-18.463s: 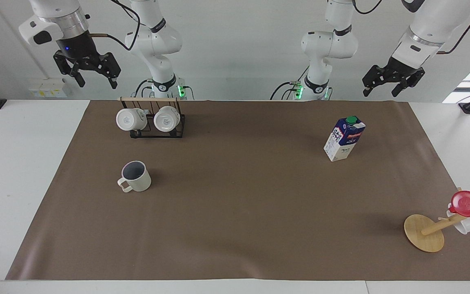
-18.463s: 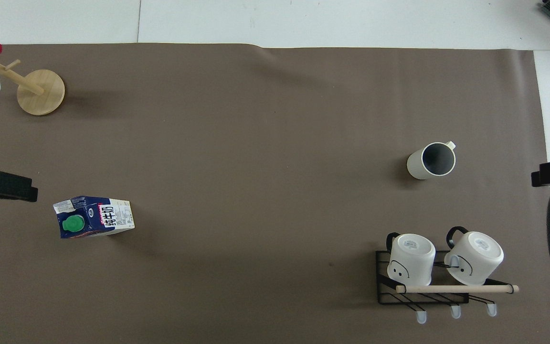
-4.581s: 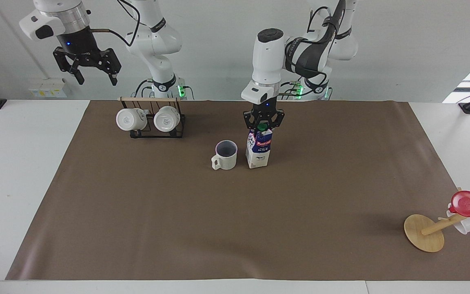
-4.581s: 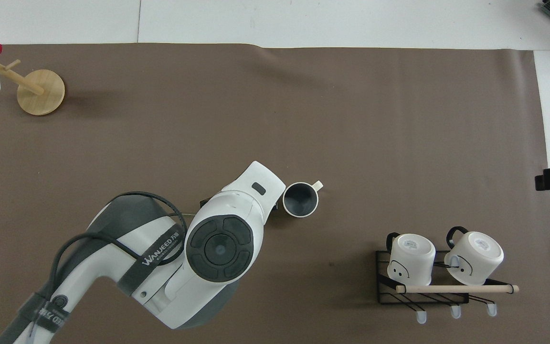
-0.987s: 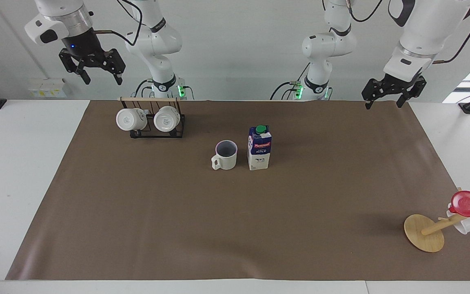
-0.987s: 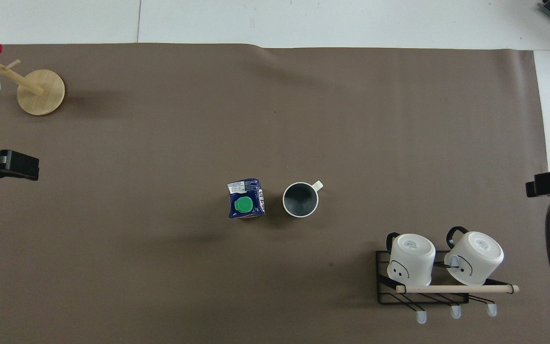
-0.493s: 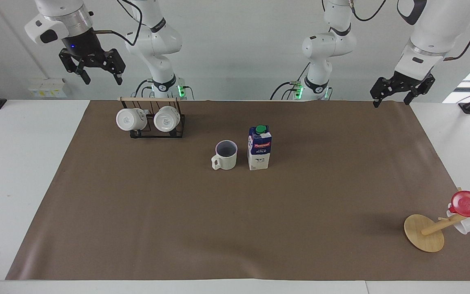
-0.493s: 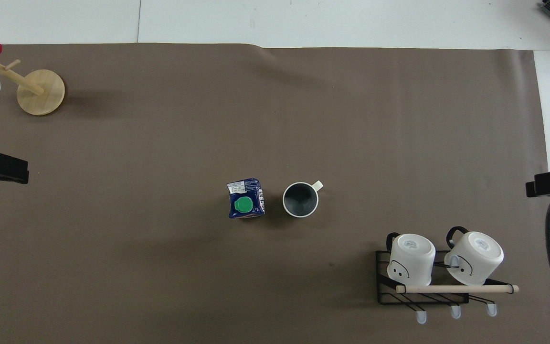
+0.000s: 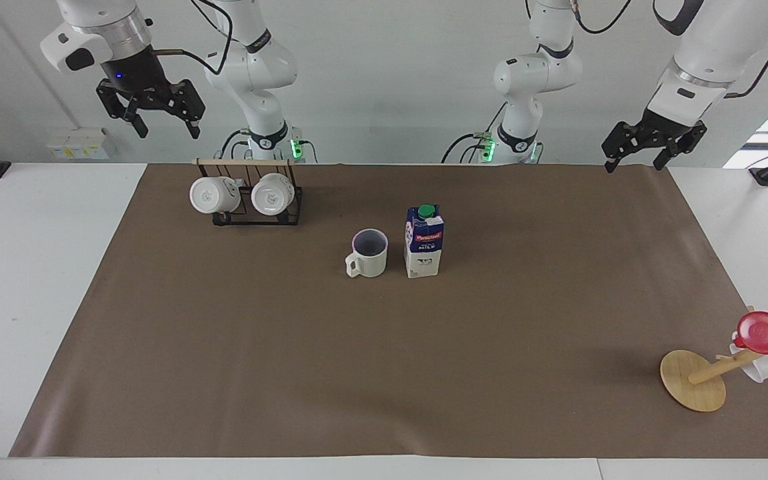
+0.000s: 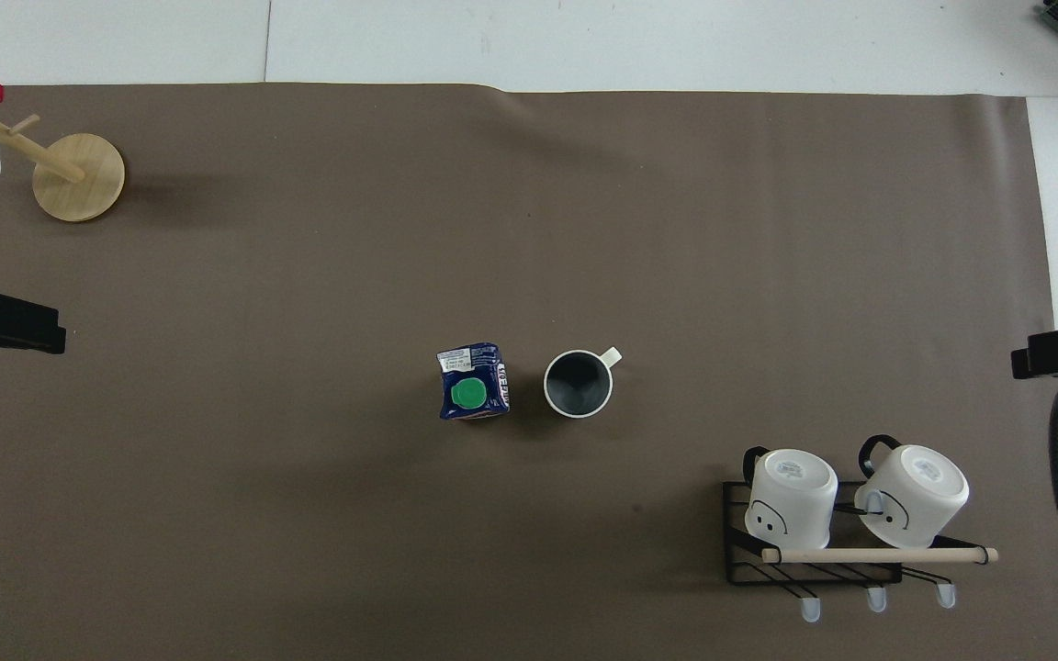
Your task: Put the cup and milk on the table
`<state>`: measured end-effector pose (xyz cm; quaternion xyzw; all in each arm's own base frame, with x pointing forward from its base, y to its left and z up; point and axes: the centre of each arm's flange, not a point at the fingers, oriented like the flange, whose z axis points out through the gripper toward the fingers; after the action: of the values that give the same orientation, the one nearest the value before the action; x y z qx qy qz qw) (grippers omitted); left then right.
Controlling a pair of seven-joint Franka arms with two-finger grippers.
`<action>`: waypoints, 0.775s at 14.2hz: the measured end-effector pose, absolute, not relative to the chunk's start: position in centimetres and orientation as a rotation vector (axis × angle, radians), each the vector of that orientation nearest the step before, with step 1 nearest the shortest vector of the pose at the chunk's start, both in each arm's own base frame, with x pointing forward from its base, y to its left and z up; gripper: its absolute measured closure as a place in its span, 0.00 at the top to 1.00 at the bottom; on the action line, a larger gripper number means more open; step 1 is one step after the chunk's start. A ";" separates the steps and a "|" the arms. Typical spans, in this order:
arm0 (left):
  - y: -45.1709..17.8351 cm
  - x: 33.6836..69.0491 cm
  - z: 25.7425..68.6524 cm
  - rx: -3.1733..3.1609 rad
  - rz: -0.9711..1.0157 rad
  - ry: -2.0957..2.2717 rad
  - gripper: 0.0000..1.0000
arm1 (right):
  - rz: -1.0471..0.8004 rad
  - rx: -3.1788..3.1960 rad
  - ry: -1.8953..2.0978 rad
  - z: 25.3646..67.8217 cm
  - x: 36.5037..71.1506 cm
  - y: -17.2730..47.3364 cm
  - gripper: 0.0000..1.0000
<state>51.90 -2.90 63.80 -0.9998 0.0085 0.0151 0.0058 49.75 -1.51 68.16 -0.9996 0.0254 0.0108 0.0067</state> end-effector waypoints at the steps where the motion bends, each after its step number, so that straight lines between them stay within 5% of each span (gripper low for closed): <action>1: -3.2 51.8 63.7 -3.133 0.054 0.035 1.00 | 0.034 -3.127 0.079 68.2 49.7 -1.5 1.00; 11: -5.3 51.1 62.4 -3.135 0.110 0.096 1.00 | 0.034 -3.127 0.080 68.2 49.7 -1.5 1.00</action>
<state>51.14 -5.28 62.44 -0.9989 0.0307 0.0352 0.0016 49.75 -1.51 68.16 -0.9996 0.0254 0.0108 0.0068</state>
